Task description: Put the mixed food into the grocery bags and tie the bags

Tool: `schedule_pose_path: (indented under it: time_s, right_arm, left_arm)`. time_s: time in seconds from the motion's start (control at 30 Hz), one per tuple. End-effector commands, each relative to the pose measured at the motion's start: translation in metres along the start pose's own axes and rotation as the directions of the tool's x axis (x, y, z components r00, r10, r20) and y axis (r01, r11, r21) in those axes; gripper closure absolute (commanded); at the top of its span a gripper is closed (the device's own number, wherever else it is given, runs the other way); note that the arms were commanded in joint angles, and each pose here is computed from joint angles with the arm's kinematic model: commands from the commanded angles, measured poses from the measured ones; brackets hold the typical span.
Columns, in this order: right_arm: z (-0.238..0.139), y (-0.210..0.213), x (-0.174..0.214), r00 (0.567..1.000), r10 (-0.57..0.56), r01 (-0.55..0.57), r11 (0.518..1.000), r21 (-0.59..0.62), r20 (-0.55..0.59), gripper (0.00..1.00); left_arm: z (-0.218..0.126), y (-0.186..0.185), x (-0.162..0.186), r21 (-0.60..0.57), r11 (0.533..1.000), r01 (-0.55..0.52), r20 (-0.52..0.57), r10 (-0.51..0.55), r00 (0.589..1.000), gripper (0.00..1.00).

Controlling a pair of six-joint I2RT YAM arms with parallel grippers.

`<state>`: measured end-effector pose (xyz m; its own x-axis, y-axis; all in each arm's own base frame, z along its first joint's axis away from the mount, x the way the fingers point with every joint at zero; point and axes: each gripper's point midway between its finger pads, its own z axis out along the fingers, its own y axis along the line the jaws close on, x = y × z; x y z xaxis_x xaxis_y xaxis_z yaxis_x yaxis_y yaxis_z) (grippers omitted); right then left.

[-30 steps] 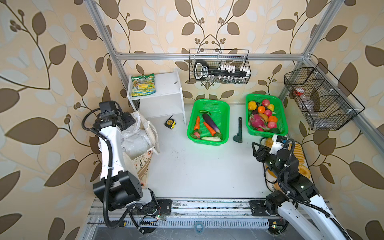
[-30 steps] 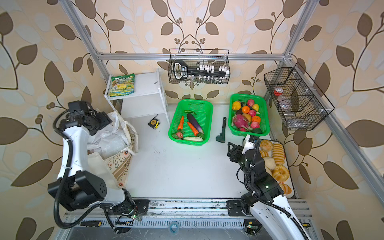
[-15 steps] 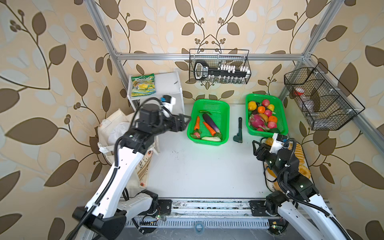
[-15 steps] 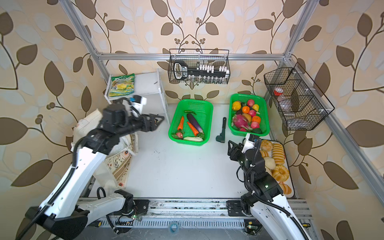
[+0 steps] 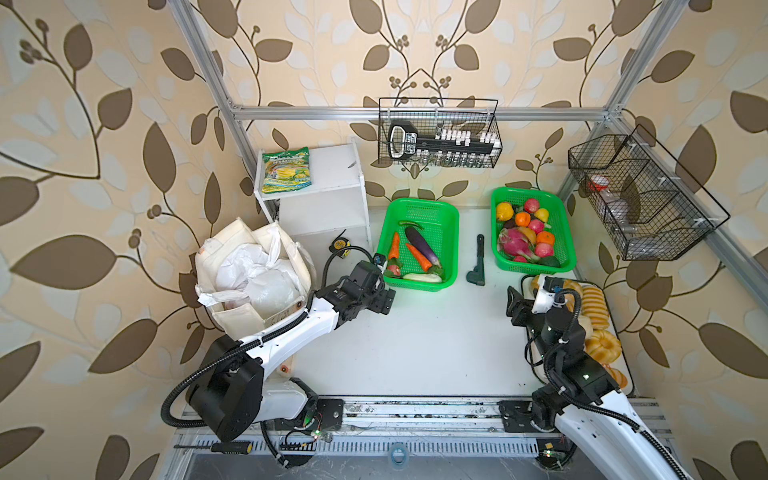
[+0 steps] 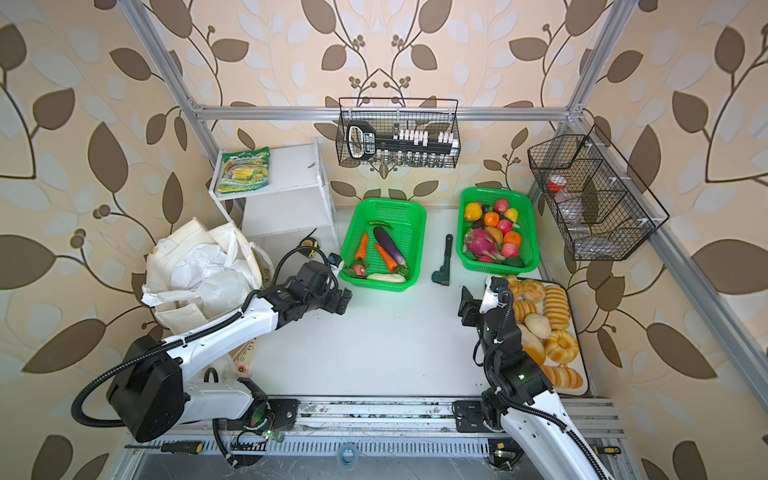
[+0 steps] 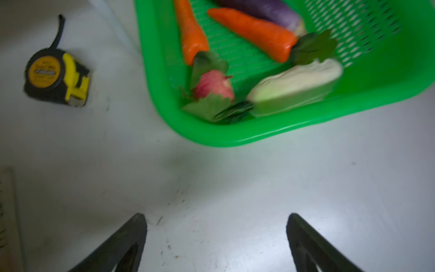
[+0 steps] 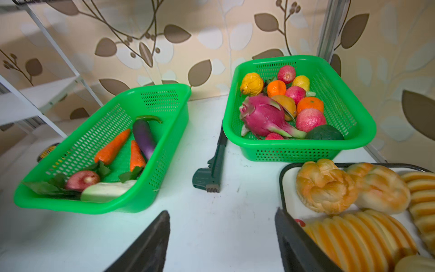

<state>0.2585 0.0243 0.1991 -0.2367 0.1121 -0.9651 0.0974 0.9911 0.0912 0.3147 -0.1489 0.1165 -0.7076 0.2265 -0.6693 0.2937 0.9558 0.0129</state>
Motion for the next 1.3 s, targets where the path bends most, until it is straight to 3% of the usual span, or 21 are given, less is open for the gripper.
schedule_pose_path:
  time_s: [0.0, 0.17, 0.27, 0.4, 0.57, 0.77, 1.0, 1.1, 1.27]
  right_arm:
    - [0.005, -0.011, -0.016, 0.985, -0.114, 0.104, 0.991, 0.084, 0.13, 0.28]
    - [0.016, -0.017, -0.007, 0.964, -0.156, 0.128, 0.982, 0.139, 0.214, 0.29]
    - [0.022, -0.023, -0.011, 0.962, -0.111, 0.07, 0.983, 0.17, 0.248, 0.28]
    - [0.044, -0.029, 0.002, 0.969, -0.176, 0.139, 0.968, 0.207, 0.171, 0.28]
    - [0.064, -0.028, 0.013, 0.975, -0.181, 0.158, 0.973, 0.17, 0.127, 0.27]
    - [0.089, -0.023, 0.031, 0.979, -0.19, 0.185, 0.98, 0.074, 0.079, 0.27]
    - [0.09, -0.03, 0.044, 0.976, -0.144, 0.143, 0.99, 0.022, 0.165, 0.29]
    - [0.091, -0.03, 0.049, 0.981, -0.152, 0.15, 0.988, 0.023, 0.122, 0.29]
    - [0.096, -0.034, 0.048, 0.979, -0.17, 0.16, 0.983, 0.095, 0.11, 0.11]
  left_arm:
    - [-0.014, 0.068, -0.022, -0.171, 0.975, 0.141, 0.148, -0.116, 0.982, 0.05]
    - [-0.017, 0.131, 0.012, -0.259, 0.917, 0.302, 0.145, -0.272, 0.951, 0.05]
    - [-0.022, 0.15, 0.017, -0.324, 0.887, 0.328, 0.186, -0.281, 0.942, 0.03]
    - [-0.025, 0.162, 0.006, -0.342, 0.873, 0.347, 0.253, -0.27, 0.929, 0.02]
    - [-0.014, 0.168, 0.002, -0.357, 0.873, 0.334, 0.256, -0.252, 0.933, 0.02]
    - [-0.007, 0.175, -0.002, -0.32, 0.873, 0.368, 0.354, -0.25, 0.901, 0.02]
    - [0.006, 0.184, 0.002, -0.288, 0.876, 0.387, 0.439, -0.238, 0.866, 0.02]
    - [0.011, 0.182, 0.004, -0.272, 0.89, 0.367, 0.449, -0.22, 0.866, 0.02]
    - [0.028, 0.187, 0.02, -0.284, 0.878, 0.385, 0.495, -0.209, 0.843, 0.01]
